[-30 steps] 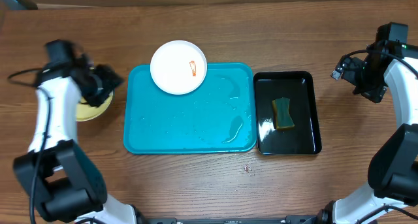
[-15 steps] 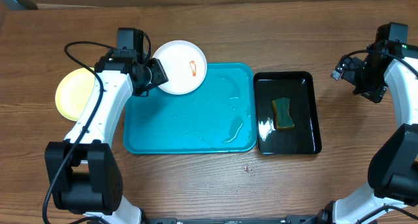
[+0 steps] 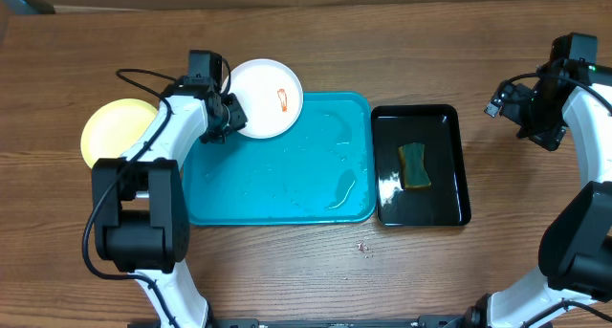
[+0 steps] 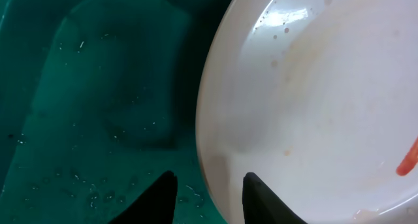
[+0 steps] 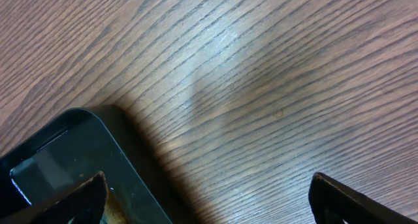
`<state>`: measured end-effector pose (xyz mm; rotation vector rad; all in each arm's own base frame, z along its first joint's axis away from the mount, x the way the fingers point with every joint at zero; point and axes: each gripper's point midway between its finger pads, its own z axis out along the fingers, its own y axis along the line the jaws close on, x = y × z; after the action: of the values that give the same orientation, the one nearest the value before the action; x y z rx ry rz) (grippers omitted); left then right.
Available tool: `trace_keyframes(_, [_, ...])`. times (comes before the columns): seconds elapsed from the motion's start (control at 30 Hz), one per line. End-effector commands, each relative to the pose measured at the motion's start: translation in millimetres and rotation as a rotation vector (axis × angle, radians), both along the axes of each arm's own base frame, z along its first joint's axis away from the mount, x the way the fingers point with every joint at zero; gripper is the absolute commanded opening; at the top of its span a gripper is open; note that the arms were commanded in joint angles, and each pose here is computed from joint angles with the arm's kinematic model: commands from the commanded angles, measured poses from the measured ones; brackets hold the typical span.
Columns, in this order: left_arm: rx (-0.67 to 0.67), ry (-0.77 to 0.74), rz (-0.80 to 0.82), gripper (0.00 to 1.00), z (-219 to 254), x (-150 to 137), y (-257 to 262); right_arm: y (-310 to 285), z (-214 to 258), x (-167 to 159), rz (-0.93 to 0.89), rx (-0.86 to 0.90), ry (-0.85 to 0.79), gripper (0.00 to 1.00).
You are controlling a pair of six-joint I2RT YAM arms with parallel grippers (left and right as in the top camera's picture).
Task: Clean dirty plates on tray and stack at the side
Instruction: 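Release the yellow plate and move left gripper to the white plate rim, then grasp the white plate rim and slide it right on the tray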
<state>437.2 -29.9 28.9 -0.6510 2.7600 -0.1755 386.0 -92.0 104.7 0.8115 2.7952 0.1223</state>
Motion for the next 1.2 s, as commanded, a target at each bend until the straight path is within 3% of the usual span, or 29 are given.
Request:
trace_keyframes(0.0, [0.012,0.009,0.003,0.31,-3.6,-1.9,0.7,-2.6,6.5,1.8,-0.010,-0.010,-0.020,1.00])
trace_keyframes(0.17, [0.016,0.017,-0.005,0.26,-4.6,-3.5,0.6,-2.6,6.5,1.8,-0.010,-0.010,-0.020,1.00])
trace_keyframes(0.4, [0.050,-0.003,0.007,0.28,-3.5,1.0,6.7,-2.6,6.5,1.8,-0.011,-0.011,-0.020,1.00])
trace_keyframes(0.53, [0.058,-0.003,0.006,0.13,-3.6,1.1,8.0,-2.6,6.5,1.8,-0.010,-0.010,-0.020,1.00])
trace_keyframes(0.73, [0.058,-0.006,0.006,0.15,-3.7,2.0,8.0,-2.6,6.5,1.8,-0.010,-0.010,-0.020,1.00])
trace_keyframes(0.83, [0.072,-0.011,0.011,0.23,-3.6,3.1,10.4,-2.6,6.5,1.8,-0.010,-0.010,-0.020,1.00])
trace_keyframes(0.93, [0.081,-0.016,0.015,0.18,-3.2,4.0,12.2,-2.6,6.5,1.8,-0.010,-0.010,-0.020,1.00])
trace_keyframes(1.17, [0.083,0.011,0.012,0.18,-10.4,-0.6,12.0,-2.6,6.5,1.8,-0.010,-0.010,-0.020,1.00])
